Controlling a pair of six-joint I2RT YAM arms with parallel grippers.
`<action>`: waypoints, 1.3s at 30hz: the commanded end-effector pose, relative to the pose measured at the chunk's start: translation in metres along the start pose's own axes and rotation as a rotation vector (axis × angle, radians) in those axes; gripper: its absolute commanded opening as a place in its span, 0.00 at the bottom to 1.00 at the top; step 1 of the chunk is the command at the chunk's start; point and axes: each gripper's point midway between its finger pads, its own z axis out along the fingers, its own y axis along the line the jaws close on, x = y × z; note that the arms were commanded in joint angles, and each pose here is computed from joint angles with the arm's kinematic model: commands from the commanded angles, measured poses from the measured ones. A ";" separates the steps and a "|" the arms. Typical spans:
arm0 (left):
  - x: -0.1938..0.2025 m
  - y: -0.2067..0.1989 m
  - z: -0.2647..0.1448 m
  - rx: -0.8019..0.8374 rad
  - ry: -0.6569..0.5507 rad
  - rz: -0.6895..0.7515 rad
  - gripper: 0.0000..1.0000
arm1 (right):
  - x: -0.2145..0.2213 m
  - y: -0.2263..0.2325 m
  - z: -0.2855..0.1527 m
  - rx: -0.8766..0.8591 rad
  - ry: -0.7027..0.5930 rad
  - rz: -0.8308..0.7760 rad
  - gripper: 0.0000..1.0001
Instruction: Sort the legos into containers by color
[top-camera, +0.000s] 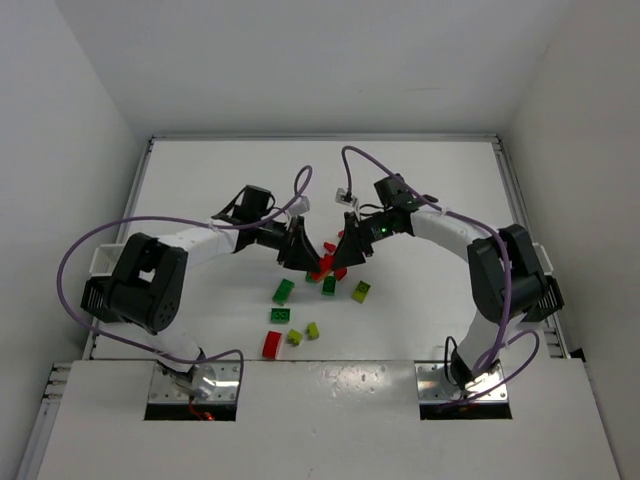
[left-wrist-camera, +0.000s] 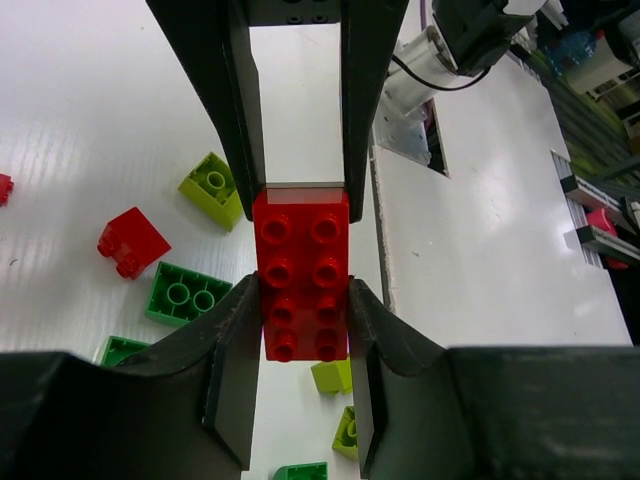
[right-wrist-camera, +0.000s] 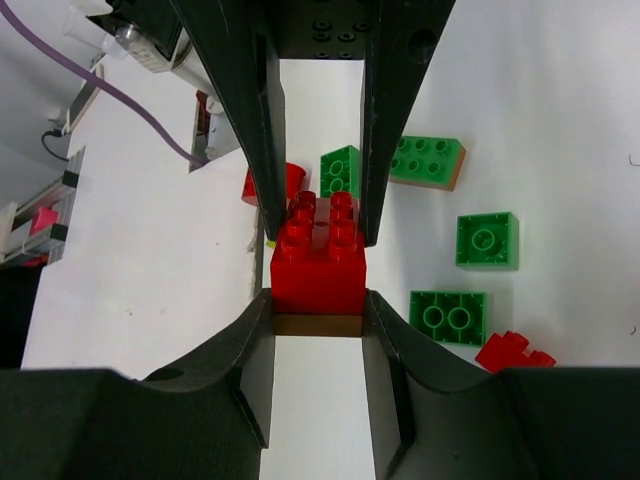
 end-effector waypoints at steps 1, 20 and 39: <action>-0.007 0.003 -0.030 -0.049 -0.055 0.010 0.00 | 0.015 -0.007 -0.022 0.051 0.015 0.110 0.16; -0.034 0.006 -0.033 0.006 -0.099 -0.118 0.00 | -0.055 0.001 -0.016 0.053 -0.296 0.230 0.83; -0.062 0.016 -0.040 -0.014 -0.142 -0.194 0.00 | -0.068 -0.002 0.012 0.019 -0.386 0.262 0.78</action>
